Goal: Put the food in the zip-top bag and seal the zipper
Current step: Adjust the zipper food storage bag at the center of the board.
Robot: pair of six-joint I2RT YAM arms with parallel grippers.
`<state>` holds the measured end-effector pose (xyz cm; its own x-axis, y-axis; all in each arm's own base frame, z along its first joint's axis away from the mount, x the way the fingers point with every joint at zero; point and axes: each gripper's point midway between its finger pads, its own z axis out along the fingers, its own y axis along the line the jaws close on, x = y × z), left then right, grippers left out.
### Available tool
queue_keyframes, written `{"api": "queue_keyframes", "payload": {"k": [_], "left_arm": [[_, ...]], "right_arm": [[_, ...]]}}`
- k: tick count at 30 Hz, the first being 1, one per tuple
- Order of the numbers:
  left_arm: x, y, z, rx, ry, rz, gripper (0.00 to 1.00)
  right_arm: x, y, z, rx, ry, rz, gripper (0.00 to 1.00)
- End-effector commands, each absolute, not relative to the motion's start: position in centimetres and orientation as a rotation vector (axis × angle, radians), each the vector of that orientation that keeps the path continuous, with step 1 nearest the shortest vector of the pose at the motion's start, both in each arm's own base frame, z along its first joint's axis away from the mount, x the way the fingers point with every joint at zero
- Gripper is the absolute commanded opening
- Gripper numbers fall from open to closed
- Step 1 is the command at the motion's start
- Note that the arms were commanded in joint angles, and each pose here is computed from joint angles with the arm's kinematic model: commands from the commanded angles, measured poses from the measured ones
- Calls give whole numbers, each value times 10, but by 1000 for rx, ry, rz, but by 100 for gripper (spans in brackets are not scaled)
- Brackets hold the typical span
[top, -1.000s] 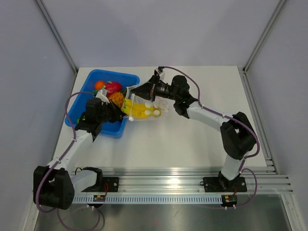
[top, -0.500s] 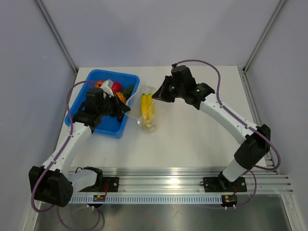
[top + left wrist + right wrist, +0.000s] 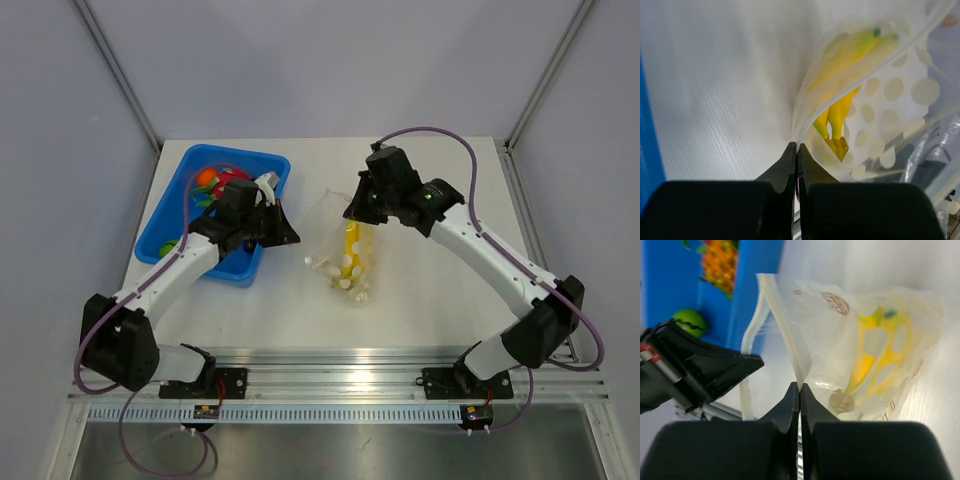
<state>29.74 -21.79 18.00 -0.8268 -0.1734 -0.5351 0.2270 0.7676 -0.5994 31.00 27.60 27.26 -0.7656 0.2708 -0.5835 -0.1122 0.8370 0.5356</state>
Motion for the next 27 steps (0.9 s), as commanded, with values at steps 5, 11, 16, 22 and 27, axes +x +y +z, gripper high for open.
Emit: {"api": "queue_keyframes", "payload": {"k": [5, 11, 16, 22, 27], "left_arm": [[297, -234, 206, 172, 2315, -887, 0], [294, -222, 217, 218, 2299, -807, 0], [292, -208, 218, 279, 2312, -714, 49], [295, -161, 270, 231, 2226, -655, 64], [322, -105, 290, 34, 2169, -521, 72]], "right_arm": [[319, 268, 273, 71, 2334, 612, 0], [313, 273, 258, 6, 2374, 630, 0], [308, 285, 245, -9, 2389, 717, 0], [307, 284, 248, -23, 2379, 713, 0], [302, 291, 252, -58, 2370, 754, 0]]}}
